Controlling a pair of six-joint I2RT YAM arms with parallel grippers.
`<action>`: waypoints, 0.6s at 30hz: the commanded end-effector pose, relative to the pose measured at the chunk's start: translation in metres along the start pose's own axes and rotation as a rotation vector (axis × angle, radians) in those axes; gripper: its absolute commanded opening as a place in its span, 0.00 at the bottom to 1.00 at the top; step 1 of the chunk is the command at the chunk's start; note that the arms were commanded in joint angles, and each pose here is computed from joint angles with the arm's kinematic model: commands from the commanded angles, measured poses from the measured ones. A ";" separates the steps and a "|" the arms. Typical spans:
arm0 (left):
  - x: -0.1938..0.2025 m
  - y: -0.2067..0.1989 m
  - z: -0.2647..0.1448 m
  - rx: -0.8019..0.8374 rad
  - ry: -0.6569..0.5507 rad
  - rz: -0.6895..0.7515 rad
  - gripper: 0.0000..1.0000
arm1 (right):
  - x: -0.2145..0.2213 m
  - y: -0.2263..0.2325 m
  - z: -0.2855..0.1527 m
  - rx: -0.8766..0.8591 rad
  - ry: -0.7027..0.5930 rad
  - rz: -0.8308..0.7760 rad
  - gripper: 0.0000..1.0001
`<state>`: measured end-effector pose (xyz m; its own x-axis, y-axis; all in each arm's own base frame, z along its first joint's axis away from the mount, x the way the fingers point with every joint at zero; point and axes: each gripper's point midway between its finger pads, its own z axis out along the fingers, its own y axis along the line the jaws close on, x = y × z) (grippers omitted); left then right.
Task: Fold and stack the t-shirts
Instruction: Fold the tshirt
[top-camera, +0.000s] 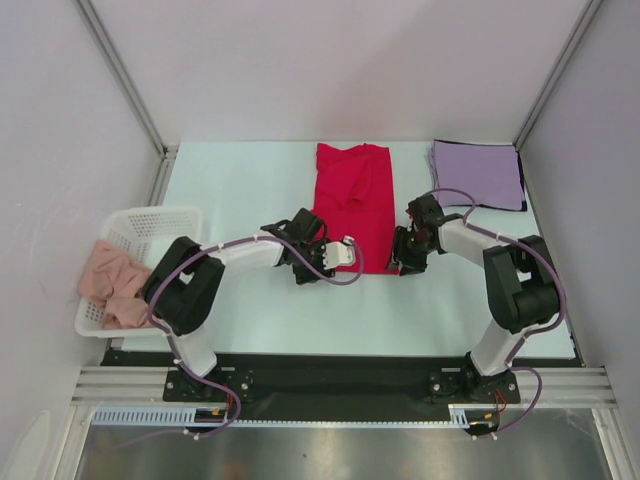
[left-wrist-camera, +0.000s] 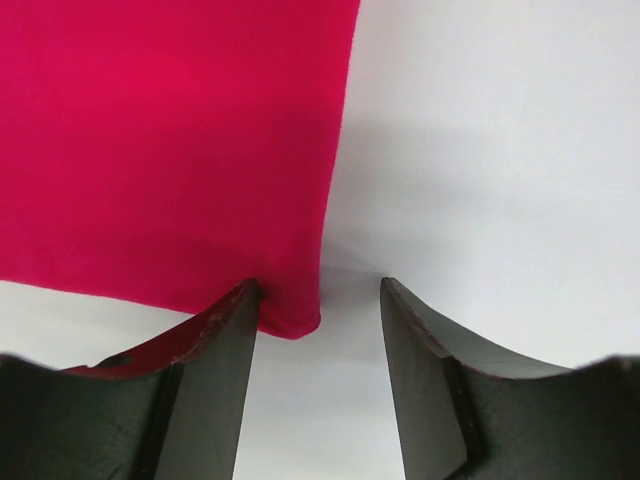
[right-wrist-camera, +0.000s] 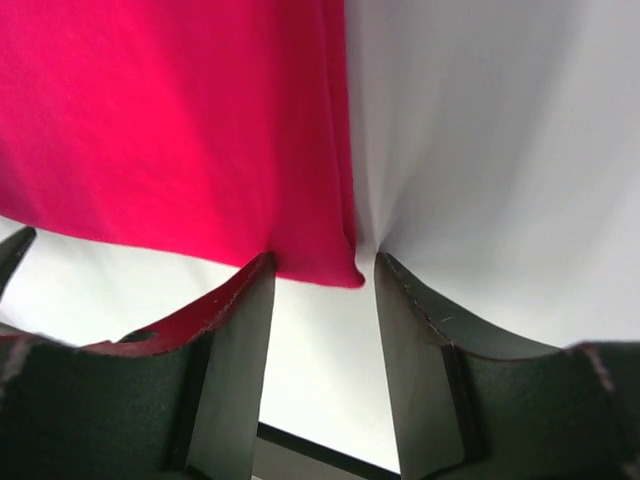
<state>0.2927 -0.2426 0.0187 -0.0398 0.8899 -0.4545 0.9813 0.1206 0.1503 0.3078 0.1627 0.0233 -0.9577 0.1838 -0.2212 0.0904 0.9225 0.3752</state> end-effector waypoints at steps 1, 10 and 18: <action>0.006 0.006 -0.001 -0.044 0.024 0.094 0.58 | 0.018 -0.008 0.000 0.031 0.029 -0.002 0.50; 0.003 0.013 0.016 -0.076 0.018 0.070 0.18 | 0.008 -0.010 0.016 0.026 -0.014 0.023 0.22; 0.000 -0.012 -0.021 -0.031 -0.008 0.013 0.00 | 0.034 -0.002 -0.012 0.000 -0.009 0.010 0.00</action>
<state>0.3063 -0.2444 0.0201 -0.0034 0.8932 -0.4496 0.9623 0.1252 0.2413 0.2993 0.1661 0.0194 -0.9484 0.2114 -0.2361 0.1025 0.9096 0.4027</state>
